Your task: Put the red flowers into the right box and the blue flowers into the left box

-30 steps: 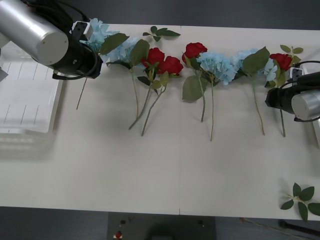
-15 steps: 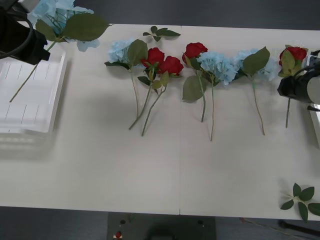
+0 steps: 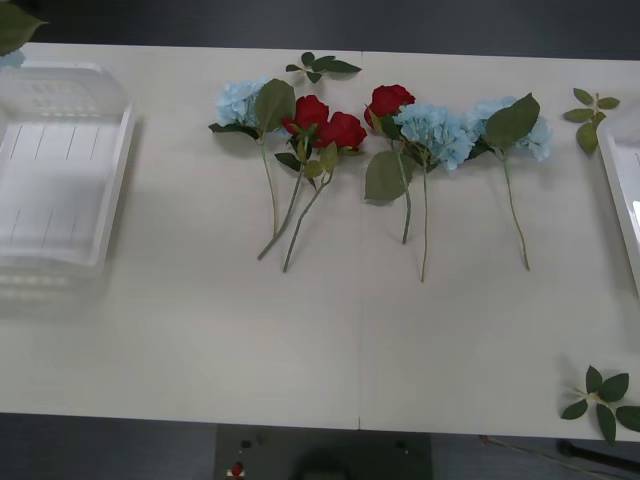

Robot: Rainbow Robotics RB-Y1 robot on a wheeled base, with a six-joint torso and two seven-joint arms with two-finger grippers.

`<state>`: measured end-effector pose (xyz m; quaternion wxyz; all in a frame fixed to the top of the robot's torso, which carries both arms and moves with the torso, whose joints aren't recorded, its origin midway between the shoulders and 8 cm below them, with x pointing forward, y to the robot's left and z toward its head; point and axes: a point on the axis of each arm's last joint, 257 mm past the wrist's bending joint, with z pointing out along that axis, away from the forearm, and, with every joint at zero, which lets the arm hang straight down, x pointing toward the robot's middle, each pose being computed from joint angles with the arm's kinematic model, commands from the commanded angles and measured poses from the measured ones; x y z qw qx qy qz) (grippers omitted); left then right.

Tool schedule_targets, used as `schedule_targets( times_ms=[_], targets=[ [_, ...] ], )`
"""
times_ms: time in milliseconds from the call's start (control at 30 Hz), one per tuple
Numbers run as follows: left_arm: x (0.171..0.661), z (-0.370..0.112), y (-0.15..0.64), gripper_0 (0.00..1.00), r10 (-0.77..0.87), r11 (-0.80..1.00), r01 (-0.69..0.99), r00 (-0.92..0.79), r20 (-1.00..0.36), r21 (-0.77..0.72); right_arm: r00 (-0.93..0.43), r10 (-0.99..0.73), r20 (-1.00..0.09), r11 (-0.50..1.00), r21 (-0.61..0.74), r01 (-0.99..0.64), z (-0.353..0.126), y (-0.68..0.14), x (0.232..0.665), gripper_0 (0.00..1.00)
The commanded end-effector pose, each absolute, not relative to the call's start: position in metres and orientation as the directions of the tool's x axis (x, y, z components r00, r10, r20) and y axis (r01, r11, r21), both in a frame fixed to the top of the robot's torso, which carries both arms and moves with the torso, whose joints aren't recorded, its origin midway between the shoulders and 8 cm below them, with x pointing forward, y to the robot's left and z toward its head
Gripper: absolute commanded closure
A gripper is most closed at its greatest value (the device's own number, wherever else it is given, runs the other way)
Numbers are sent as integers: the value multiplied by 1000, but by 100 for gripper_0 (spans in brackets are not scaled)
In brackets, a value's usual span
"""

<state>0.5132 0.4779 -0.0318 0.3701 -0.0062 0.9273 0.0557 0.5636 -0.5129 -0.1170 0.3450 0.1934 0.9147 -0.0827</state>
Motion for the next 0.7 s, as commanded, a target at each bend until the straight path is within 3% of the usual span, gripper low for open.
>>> schedule_targets(
  times_ms=[33,400,700],
  targets=[
    [531,-35,512,100,-74,984,-171,-668,-740,56,-734,149,-663,916,-188,356,-70,-536,540,100],
    [590,-85,530,100,-159,960,-279,-536,-829,-4,-784,92,-614,872,-330,361,-63,-600,516,100],
    [611,-129,521,100,-185,953,-300,-479,-858,-38,-819,43,-572,870,-381,312,-97,-654,509,100]
  ],
)
